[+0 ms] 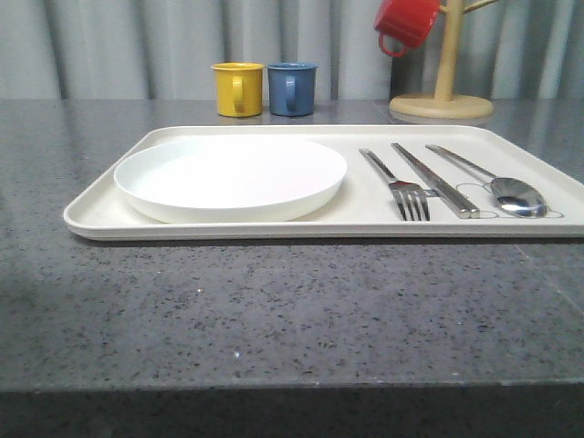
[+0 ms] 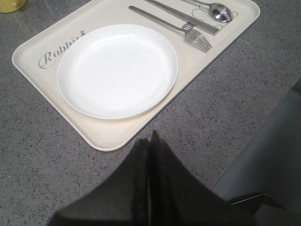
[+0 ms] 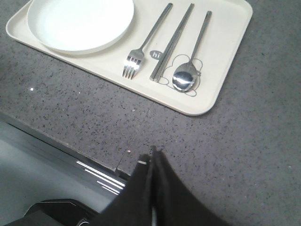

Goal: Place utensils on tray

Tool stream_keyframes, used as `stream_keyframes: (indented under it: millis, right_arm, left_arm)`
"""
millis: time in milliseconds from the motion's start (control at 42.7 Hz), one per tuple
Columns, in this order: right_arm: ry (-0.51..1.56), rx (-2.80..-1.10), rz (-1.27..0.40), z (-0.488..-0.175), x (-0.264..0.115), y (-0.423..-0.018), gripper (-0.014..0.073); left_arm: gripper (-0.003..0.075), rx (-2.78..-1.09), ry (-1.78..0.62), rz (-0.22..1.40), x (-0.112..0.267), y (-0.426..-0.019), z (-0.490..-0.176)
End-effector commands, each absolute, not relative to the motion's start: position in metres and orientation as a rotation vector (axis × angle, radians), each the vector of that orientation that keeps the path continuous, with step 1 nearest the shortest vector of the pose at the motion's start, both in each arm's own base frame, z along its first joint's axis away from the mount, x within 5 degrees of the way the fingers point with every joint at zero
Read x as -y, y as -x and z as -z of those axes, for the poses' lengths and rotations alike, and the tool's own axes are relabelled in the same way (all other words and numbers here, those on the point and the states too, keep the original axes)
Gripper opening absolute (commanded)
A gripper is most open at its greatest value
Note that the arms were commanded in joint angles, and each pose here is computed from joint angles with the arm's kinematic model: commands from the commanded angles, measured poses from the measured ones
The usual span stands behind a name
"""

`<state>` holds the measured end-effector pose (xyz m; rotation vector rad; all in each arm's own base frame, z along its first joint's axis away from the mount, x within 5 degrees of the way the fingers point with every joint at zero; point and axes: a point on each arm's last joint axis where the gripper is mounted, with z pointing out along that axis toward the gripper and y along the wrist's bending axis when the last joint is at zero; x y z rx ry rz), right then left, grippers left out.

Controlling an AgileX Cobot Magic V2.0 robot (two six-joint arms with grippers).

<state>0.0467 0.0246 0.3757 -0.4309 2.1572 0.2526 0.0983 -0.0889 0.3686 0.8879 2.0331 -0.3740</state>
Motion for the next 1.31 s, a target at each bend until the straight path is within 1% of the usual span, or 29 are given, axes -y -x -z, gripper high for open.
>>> stream_keyframes:
  millis: [0,515,538,609,679,749,866,936,1030,1124,1287]
  right_arm:
    - [0.407,-2.071,-0.258,-0.387,-0.025,-0.050,-0.0113]
    - [0.407,-2.072,-0.258,-0.387,-0.025,-0.050,-0.0113]
    - [0.407,-2.073,-0.258,-0.387,-0.025,-0.050,-0.0113]
    - [0.408,-2.075,-0.257,-0.387,-0.025,-0.050,-0.0113]
    - [0.408,-2.075,-0.257,-0.387,-0.025,-0.050,-0.0113]
    - [0.408,-2.075,-0.257,-0.387,-0.025,-0.050,-0.0113]
    - [0.408,-2.075,-0.257,-0.387,-0.025,-0.050,-0.0113]
    - [0.408,-2.075,-0.257,-0.387,-0.025,-0.050,-0.0113]
    - [0.408,-2.075,-0.257,-0.387,-0.025,-0.050,-0.0113]
    - [0.408,-2.075,-0.257,-0.387,-0.025,-0.050,-0.0113]
    - [0.408,-2.075,-0.257,-0.387,-0.025,-0.050,-0.0113]
  left_arm:
    - [-0.0020,-1.943,-0.837,0.427,0.092,-0.099,-0.383]
    - [-0.0020,-1.933,-0.833,0.427,0.090,-0.097,-0.384]
    - [-0.0020,-1.924,-0.832,0.407,0.088,-0.097,-0.384]
    - [-0.0020,-1.900,-0.803,0.274,0.074,-0.099,-0.385]
    - [-0.0020,-1.876,-0.726,0.219,0.062,-0.099,-0.381]
    - [-0.0020,-1.803,-0.626,0.184,0.051,-0.097,-0.375]
    - [-0.0020,-1.677,-0.487,0.134,0.035,-0.089,-0.352]
    - [-0.0020,-1.651,-0.405,0.131,0.028,-0.083,-0.331]
    - [-0.0020,-1.656,-0.296,0.138,0.021,-0.075,-0.296]
    - [-0.0020,-1.631,-0.214,0.109,0.014,-0.070,-0.266]
    - [-0.0020,-1.568,-0.089,0.096,0.008,-0.064,-0.228]
